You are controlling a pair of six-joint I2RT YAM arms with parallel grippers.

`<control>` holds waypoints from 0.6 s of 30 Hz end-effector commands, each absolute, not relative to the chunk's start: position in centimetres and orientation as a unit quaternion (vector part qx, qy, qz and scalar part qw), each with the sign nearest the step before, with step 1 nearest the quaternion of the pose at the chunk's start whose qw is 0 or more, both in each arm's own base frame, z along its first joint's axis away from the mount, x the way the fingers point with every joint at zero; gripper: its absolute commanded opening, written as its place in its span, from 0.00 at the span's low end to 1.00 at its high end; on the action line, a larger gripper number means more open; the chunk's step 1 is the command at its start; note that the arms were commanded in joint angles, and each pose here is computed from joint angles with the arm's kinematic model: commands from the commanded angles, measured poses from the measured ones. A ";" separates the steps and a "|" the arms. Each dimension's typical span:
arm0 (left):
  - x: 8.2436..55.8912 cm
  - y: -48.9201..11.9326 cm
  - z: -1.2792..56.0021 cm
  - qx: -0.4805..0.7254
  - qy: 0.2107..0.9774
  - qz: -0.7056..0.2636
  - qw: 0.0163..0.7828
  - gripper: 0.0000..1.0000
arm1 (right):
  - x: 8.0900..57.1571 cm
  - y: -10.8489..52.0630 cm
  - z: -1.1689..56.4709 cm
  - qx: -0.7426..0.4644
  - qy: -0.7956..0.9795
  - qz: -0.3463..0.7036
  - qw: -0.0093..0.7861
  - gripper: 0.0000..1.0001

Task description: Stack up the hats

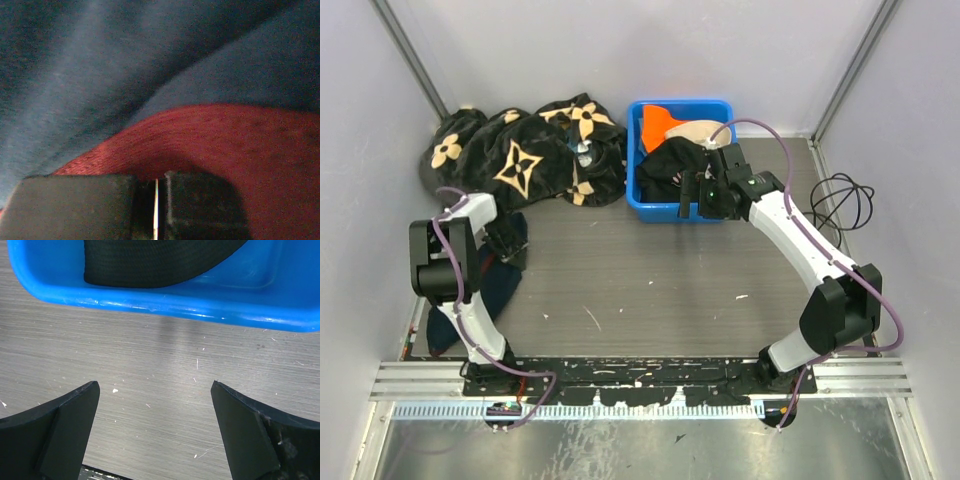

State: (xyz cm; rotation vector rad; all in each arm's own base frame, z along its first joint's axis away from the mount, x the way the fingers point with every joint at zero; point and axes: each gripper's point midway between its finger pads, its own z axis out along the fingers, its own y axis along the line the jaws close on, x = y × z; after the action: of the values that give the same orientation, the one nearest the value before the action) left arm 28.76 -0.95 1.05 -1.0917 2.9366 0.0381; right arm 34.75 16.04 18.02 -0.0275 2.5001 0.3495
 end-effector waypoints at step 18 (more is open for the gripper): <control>37.0 -9.7 13.3 -0.178 0.956 -0.067 0.223 0.11 | 35.9 13.0 20.8 0.019 0.940 0.104 0.325 1.00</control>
State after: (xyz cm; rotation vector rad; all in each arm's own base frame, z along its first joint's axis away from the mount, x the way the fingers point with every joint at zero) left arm 37.43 -0.55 7.54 -0.7977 2.7220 0.0521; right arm 34.48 14.44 19.02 -0.0056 2.5197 0.2705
